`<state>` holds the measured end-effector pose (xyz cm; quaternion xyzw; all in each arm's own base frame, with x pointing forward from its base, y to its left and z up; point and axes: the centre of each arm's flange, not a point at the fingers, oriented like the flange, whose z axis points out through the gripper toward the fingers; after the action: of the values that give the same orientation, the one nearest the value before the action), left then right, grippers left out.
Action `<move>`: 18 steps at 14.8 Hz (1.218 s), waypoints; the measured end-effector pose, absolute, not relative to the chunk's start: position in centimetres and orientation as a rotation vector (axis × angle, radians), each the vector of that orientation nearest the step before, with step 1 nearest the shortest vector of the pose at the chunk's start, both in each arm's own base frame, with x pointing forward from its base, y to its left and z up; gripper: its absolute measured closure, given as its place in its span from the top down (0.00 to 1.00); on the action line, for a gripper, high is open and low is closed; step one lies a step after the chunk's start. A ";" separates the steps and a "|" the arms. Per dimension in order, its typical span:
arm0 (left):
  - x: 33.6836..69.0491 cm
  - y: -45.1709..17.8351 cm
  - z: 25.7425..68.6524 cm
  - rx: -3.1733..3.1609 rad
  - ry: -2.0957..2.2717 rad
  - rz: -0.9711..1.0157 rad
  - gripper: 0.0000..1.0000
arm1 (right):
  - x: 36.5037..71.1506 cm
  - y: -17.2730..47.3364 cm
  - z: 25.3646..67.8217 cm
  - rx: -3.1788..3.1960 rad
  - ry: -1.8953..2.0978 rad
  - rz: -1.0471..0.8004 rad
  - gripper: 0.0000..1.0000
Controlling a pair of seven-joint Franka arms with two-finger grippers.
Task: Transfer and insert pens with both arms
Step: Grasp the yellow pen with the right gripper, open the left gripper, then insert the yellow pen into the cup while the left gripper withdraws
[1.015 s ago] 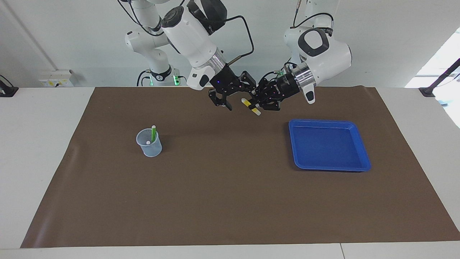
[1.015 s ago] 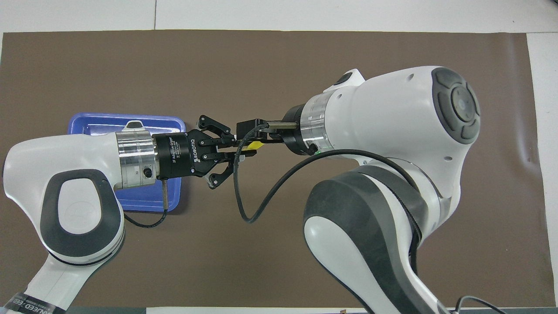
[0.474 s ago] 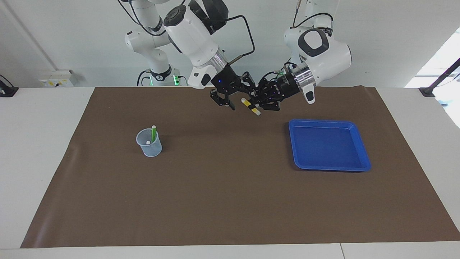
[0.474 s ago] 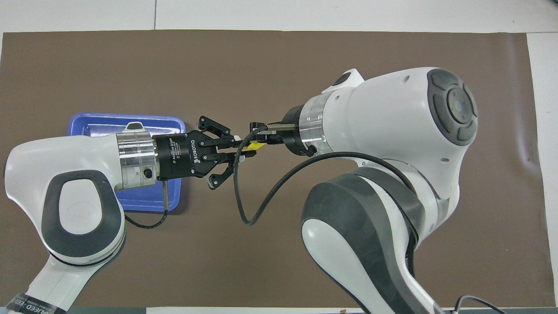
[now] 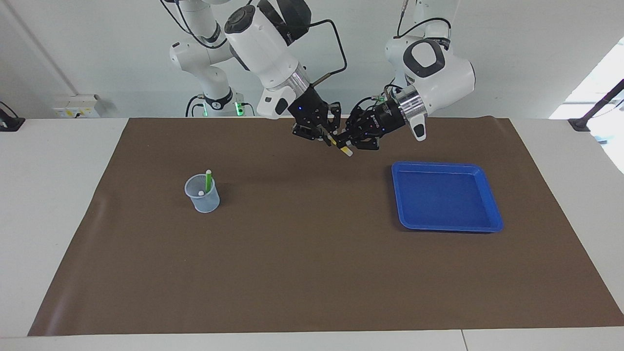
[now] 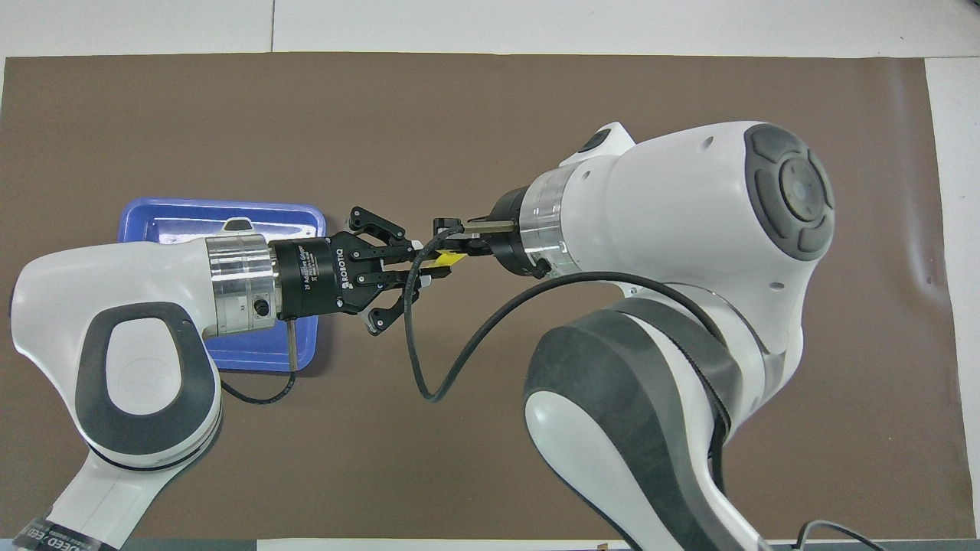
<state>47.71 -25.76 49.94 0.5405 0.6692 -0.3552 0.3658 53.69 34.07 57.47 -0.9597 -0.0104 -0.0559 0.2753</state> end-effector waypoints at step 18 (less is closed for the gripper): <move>49.3 -12.0 47.7 2.427 1.100 -0.281 1.00 | 56.6 4.9 54.0 -3.014 -0.346 -0.179 0.17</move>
<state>49.33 -12.01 47.67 0.8816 0.3997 -0.1019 0.2292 56.60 4.91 54.01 -0.9904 -0.1138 -0.0589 0.0514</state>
